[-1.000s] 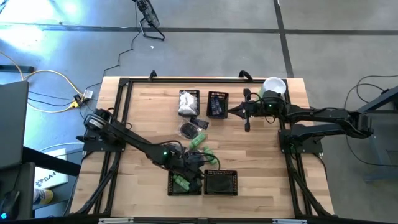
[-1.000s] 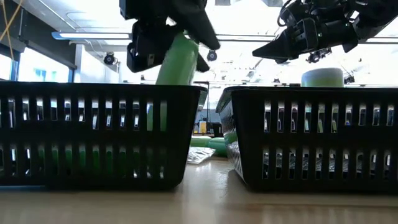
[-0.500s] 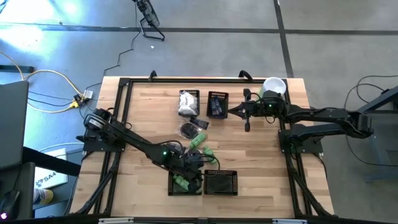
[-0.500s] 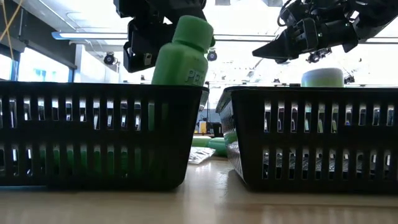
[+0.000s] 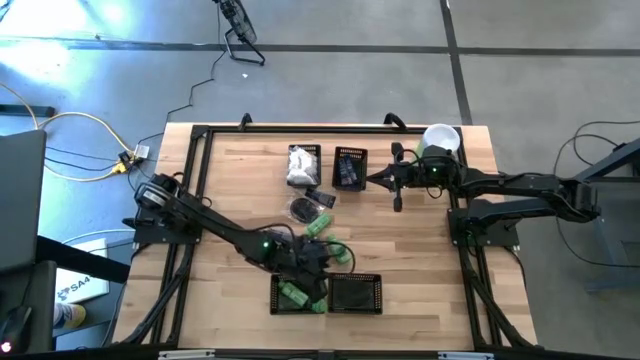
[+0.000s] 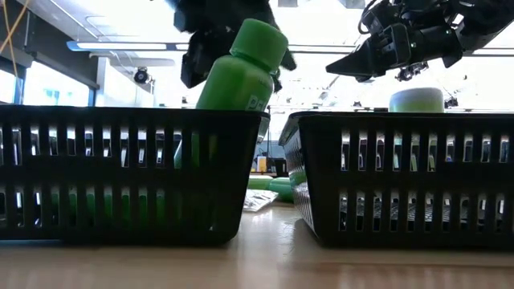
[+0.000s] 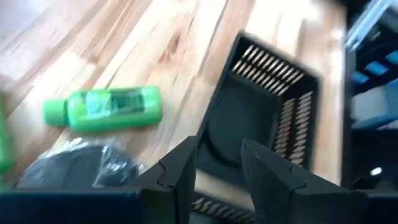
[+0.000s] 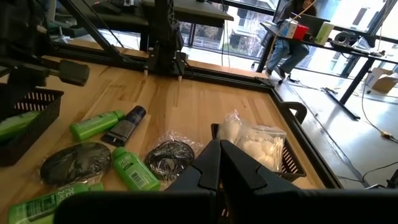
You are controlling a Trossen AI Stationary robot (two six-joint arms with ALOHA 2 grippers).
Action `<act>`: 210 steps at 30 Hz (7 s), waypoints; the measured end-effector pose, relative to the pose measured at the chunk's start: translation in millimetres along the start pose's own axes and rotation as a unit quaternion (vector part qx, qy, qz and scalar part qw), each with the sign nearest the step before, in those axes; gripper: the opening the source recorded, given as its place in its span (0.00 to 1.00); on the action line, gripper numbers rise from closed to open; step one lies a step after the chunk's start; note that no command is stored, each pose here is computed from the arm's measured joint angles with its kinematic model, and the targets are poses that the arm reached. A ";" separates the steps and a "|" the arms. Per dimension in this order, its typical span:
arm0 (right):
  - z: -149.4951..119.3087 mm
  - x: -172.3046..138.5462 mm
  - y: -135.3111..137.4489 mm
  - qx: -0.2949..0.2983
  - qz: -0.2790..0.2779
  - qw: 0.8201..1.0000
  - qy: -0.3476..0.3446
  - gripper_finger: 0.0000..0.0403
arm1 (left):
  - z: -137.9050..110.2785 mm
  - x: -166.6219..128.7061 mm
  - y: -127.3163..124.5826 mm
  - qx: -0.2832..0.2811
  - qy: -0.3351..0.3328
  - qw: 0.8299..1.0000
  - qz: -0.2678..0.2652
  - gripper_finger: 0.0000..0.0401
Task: Pick & Place Travel size toiletries
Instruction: Put the green shampoo into the bottom left black bin
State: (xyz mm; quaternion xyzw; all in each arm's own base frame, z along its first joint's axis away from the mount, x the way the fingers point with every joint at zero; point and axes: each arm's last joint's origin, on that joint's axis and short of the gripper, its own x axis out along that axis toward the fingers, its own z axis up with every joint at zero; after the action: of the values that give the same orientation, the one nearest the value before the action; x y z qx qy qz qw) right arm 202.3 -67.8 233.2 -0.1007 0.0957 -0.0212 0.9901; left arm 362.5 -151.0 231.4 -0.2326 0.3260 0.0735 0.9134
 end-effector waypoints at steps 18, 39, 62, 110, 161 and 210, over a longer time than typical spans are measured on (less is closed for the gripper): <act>-0.7 0.0 0.2 0.001 0.001 1.000 0.004 0.01 | 21.7 -28.6 -36.6 -0.025 -0.061 0.996 -0.052 0.02; -1.8 0.0 0.3 -0.007 0.000 1.000 0.010 0.01 | 16.9 -0.9 -74.7 -0.065 0.068 0.995 -0.013 0.00; -1.4 0.0 0.2 -0.007 0.000 1.000 0.007 0.01 | -7.0 16.9 -70.0 -0.155 0.213 0.964 -0.016 0.00; -1.4 0.0 0.2 -0.007 0.000 1.000 0.007 0.01 | 21.9 -27.1 -60.8 -0.008 0.236 0.963 0.128 0.09; -1.3 0.1 0.3 -0.006 0.000 1.000 0.007 0.01 | -8.9 27.4 -61.8 -0.031 0.281 0.951 0.126 0.67; -1.6 0.1 0.3 -0.007 0.000 1.000 0.008 0.01 | 22.8 -11.8 -56.9 -0.022 0.345 0.921 0.179 0.30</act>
State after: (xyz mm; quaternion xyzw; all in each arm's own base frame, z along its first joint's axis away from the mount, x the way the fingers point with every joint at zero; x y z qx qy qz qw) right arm 202.0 -67.8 231.5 -0.1074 0.1042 -0.0209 0.9885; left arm 382.4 -190.1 275.7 -0.2015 0.6556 0.1580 0.7104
